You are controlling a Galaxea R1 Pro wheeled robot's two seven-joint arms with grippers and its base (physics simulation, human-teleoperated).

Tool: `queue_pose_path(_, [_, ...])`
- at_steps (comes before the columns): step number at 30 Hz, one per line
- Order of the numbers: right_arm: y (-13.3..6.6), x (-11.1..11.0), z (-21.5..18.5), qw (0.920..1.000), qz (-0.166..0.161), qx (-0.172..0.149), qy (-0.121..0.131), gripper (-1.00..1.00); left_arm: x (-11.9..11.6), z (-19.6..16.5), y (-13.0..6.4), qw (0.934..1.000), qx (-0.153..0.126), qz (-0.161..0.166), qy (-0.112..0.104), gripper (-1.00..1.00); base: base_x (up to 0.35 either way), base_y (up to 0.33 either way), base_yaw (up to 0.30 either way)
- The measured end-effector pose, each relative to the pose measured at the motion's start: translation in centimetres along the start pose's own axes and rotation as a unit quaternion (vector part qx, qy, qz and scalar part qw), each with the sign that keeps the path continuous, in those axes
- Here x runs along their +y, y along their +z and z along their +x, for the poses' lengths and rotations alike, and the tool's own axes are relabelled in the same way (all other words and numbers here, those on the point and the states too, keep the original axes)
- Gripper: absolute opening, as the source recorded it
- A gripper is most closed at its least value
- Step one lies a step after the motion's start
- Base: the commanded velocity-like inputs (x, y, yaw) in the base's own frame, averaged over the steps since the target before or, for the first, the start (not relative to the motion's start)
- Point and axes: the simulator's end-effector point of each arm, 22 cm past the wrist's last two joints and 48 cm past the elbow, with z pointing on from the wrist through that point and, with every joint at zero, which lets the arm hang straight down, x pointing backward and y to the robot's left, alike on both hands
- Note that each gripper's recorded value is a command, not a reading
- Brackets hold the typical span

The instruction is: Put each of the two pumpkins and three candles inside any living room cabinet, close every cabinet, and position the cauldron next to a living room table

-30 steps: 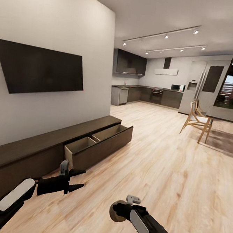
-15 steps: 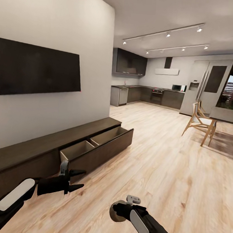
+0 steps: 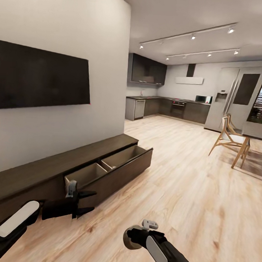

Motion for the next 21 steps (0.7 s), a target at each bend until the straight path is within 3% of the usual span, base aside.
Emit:
queue_pose_path(16, [0.0,0.01,0.01,1.0,0.0,0.0,0.0,-1.0,-0.02,-0.02,-0.02,1.0,0.0,0.0,0.0,1.0,0.305,0.001,-0.003])
queue_pose_path(21, [-0.02,0.05,-0.01,1.0,-0.002,0.0,0.001,-1.0,-0.07,-0.02,-0.01,1.0,0.0,0.001,0.0,1.0,0.305,0.0,-0.169])
